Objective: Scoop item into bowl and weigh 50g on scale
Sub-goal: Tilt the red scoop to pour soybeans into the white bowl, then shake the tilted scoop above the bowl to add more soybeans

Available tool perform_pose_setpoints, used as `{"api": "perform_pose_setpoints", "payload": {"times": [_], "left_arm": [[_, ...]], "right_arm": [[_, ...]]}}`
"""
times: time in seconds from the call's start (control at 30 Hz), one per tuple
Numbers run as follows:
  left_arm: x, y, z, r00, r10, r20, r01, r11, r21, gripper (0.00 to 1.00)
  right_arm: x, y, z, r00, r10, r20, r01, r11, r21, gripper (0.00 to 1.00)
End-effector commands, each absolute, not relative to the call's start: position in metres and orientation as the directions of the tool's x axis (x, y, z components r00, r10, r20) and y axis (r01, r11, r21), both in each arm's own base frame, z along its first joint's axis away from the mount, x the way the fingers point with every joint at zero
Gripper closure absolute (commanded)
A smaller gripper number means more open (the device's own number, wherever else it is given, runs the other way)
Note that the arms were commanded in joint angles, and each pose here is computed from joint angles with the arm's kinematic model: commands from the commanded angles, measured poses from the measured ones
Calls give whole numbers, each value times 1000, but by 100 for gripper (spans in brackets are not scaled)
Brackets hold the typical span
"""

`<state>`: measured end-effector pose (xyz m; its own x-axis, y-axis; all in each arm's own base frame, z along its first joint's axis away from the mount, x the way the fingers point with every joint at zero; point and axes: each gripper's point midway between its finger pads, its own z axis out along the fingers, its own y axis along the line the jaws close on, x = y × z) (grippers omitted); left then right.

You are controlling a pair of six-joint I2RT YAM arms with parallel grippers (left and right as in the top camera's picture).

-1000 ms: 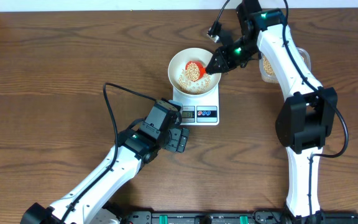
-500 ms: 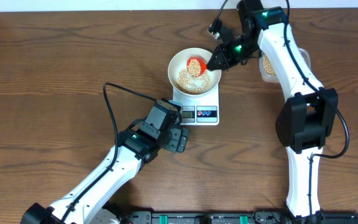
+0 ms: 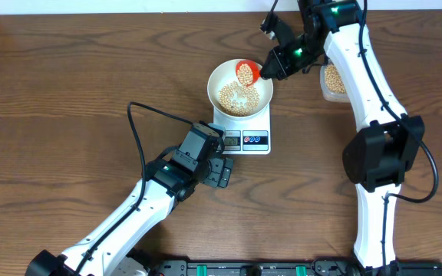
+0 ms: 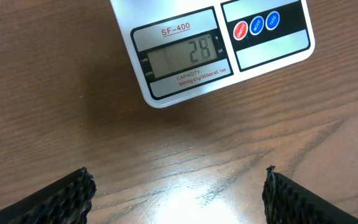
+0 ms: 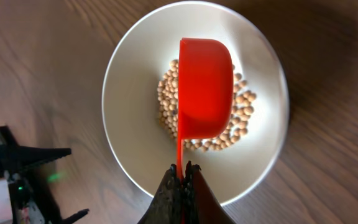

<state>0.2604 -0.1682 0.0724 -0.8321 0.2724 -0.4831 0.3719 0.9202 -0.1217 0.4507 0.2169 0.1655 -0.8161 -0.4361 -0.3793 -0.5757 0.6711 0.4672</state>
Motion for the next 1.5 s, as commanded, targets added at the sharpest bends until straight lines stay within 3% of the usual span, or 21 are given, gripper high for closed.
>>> {"api": "perform_pose_setpoints", "payload": {"times": [0.0, 0.47, 1.07, 1.47], "left_arm": [[261, -166, 75, -826, 276, -492, 375, 920, -114, 11], [261, -166, 75, -826, 276, -492, 375, 920, -114, 11], [261, -166, 75, -826, 276, -492, 375, 920, -114, 11], [261, -166, 75, -826, 276, -492, 375, 920, -114, 11]], "right_arm": [[451, 214, 199, -778, -438, -450, -614, 679, 402, 99], [446, 218, 206, -748, -471, -468, -651, 659, 377, 99], [440, 229, 190, -710, -574, -408, -681, 707, 191, 99], [441, 240, 211, -683, -565, -463, -702, 682, 203, 99]]}}
